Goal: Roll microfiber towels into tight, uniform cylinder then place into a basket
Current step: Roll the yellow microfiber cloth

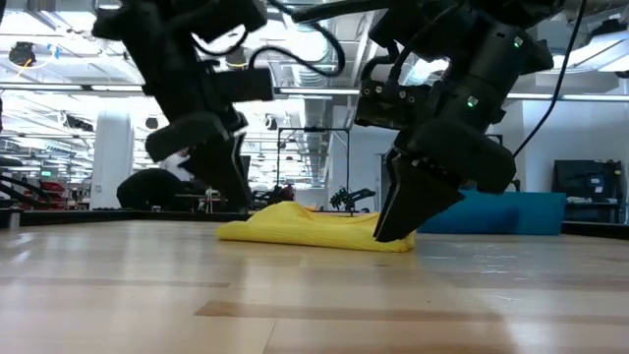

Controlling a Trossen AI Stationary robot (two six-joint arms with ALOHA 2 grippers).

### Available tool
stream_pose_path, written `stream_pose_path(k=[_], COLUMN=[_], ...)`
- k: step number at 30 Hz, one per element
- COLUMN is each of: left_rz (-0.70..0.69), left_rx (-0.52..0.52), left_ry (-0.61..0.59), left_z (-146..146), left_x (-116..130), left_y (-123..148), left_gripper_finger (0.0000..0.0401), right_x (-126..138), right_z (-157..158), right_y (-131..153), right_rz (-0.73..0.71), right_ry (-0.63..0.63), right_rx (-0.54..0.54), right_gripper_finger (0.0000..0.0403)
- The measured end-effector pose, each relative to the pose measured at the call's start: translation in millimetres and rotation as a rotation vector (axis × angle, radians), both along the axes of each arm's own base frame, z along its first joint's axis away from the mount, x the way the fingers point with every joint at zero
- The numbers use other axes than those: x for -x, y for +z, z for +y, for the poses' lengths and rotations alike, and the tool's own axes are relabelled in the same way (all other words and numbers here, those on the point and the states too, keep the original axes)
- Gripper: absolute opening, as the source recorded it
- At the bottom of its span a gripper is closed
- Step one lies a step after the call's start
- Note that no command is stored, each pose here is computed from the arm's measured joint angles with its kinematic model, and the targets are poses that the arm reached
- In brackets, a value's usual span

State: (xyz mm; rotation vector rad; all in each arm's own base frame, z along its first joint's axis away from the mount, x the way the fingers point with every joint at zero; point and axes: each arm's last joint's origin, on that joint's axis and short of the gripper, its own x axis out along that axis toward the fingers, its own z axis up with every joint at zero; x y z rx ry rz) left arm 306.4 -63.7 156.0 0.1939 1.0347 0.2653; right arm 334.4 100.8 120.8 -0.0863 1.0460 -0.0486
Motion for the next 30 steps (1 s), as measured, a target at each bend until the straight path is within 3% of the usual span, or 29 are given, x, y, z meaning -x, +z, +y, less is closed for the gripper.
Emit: stream_pose_path(k=[5,14,22,25,30], left_rz=[-0.046,-0.083,-0.214,-0.207,-0.205], left_rx=[-0.053,-0.064,0.089,0.111,0.127], left_ry=[-0.002,-0.022,-0.208,-0.223,-0.234], left_z=[-6.2,-3.7,-10.8,-10.6,-11.1], left_x=[4.0,5.7,-4.1,-3.3,-3.3], left_y=[11.3,1.8,-2.0,-3.4,-3.5], left_gripper_finger=[0.0103,0.0103,0.0103,0.0103,0.0103], right_x=[-2.9,-2.1,4.2,8.2,13.6], right_z=[3.9,25.1,41.6,42.0,28.7], right_y=[8.9,24.8,47.0,54.0,84.5], right_rz=[0.045,0.087,0.147,0.19,0.123], right_ry=[0.009,0.061,0.066,0.062,0.009], right_rx=[0.012,0.042,0.225,0.301,0.408], right_gripper_finger=[0.0123,0.0123,0.0123,0.0123,0.0123])
